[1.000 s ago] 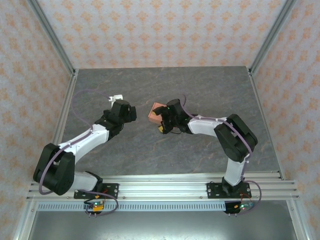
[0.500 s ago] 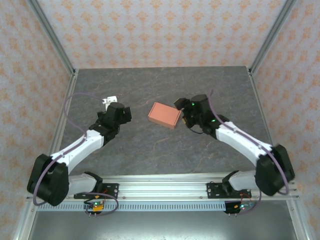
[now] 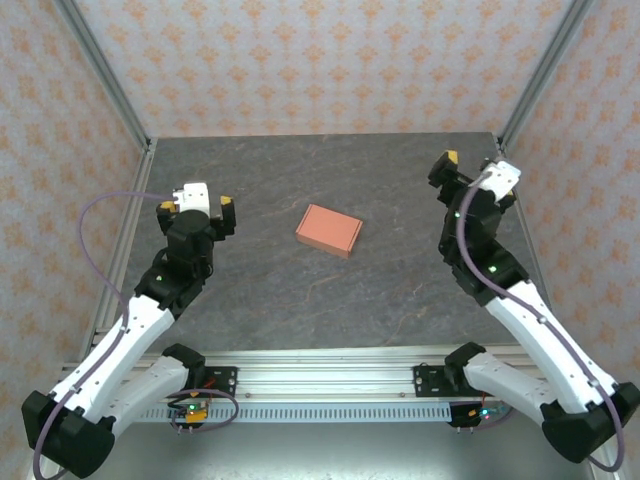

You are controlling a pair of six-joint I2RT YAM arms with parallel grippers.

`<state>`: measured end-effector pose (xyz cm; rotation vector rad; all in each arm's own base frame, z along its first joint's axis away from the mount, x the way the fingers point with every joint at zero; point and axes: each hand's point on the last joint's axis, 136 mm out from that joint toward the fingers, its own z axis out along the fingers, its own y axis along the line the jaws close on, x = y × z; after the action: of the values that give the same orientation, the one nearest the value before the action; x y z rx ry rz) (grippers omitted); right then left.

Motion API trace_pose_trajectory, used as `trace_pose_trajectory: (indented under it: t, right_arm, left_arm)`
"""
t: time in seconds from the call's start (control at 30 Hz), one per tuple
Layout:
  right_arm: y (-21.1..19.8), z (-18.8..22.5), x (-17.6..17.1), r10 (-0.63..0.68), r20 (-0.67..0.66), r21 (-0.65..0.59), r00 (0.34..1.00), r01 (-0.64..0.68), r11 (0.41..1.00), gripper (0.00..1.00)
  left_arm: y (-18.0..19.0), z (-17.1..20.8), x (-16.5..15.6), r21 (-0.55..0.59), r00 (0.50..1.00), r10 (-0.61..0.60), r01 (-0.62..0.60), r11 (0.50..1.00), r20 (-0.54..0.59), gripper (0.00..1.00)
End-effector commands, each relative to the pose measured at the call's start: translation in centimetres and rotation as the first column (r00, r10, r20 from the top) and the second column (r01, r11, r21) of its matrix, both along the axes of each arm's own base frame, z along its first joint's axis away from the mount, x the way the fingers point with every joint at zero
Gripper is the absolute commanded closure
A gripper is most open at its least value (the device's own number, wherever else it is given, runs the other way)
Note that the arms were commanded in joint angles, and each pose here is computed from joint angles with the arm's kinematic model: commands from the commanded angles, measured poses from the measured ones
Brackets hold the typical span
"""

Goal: Fold the paper box

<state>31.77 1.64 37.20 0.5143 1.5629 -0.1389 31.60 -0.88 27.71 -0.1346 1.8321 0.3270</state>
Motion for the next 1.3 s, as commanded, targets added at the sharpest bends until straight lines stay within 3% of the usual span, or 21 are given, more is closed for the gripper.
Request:
trace_pose_trajectory:
  t: [0.0, 0.07, 0.17, 0.27, 0.33, 0.4, 0.47, 0.57, 0.63, 0.8, 0.9, 1.0, 1.07, 1.27]
  right_arm:
    - [-2.2, -5.3, 1.2, -0.123, -0.205, -0.282, 0.971, 0.062, 0.957, 0.01]
    - [-4.1, -8.2, 1.1, -0.166, -0.212, -0.225, 0.963, 0.118, 0.967, 0.01]
    - [-4.5, -13.8, 1.9, -0.022, -0.249, -0.117, 0.968, -0.008, 0.993, 0.01]
    - [-5.8, -17.9, 1.8, -0.04, -0.307, -0.108, 0.951, 0.007, 0.994, 0.0]
    - [-6.9, -20.5, 1.4, -0.071, -0.354, -0.079, 0.933, 0.045, 0.996, 0.01]
    - [-6.2, -22.9, 1.9, 0.01, -0.375, -0.049, 0.927, -0.031, 0.998, 0.01]
    - [-6.5, -24.4, 2.1, -0.006, -0.37, -0.059, 0.929, -0.017, 0.998, 0.01]
    - [-6.6, -24.9, 3.1, 0.003, -0.36, -0.073, 0.933, -0.031, 0.997, 0.01]
    - [-6.4, -24.2, 4.0, 0.038, -0.273, -0.029, 0.961, -0.047, 0.998, 0.01]
    - [-5.6, -25.2, 6.7, 0.099, -0.341, -0.038, 0.935, -0.119, 0.992, 0.01]
    - [-4.9, -26.8, 6.9, 0.145, -0.336, -0.036, 0.931, -0.166, 0.985, 0.01]
    - [-4.9, -28.0, 7.2, 0.146, -0.322, -0.042, 0.936, -0.168, 0.985, 0.01]
    - [-5.2, -28.1, 7.1, 0.124, -0.348, -0.034, 0.929, -0.145, 0.989, 0.01]
    - [-6.4, -28.1, 6.9, 0.076, -0.334, -0.015, 0.939, -0.086, 0.996, 0.01]
  left_arm:
    - [1.5, -2.6, -0.3, 0.156, 0.993, 0.046, -0.03, 0.987, -0.104, 0.0]
    - [1.1, -4.1, 0.2, 0.118, 0.996, -0.001, 0.011, 0.993, -0.089, 0.0]
    - [3.3, -7.1, 0.3, -0.014, 0.995, 0.083, -0.084, 0.996, -0.054, 0.0]
    - [5.0, -10.9, 0.7, -0.168, 0.995, 0.084, -0.094, 0.981, -0.062, 0.0]
    - [5.3, -12.5, 1.1, -0.163, 0.993, 0.074, -0.088, 0.983, -0.09, 0.0]
    - [5.3, -14.0, 1.8, -0.16, 0.99, 0.042, -0.064, 0.985, -0.136, 0.0]
    - [4.7, -15.1, 2.4, -0.175, 0.99, 0.005, -0.03, 0.984, -0.143, 0.0]
    - [4.1, -16.3, 2.8, -0.181, 0.986, -0.028, -0.002, 0.984, -0.165, 0.0]
    - [4.1, -16.1, 3.1, -0.161, 0.989, -0.035, 0.011, 0.987, -0.147, 0.0]
    - [3.8, -15.8, 4.7, -0.157, 0.992, -0.087, 0.072, 0.985, -0.091, 0.0]
    - [4.9, -15.3, 5.9, -0.211, 0.999, -0.032, 0.031, 0.977, -0.004, 0.0]
    - [3.6, -17.7, 7.7, -0.21, 0.989, -0.113, 0.091, 0.974, -0.096, 0.0]
    - [3.2, -18.5, 7.8, -0.171, 0.988, -0.102, 0.082, 0.982, -0.117, 0.0]
    - [3.1, -18.5, 7.8, -0.167, 0.988, -0.105, 0.086, 0.982, -0.11, 0.0]
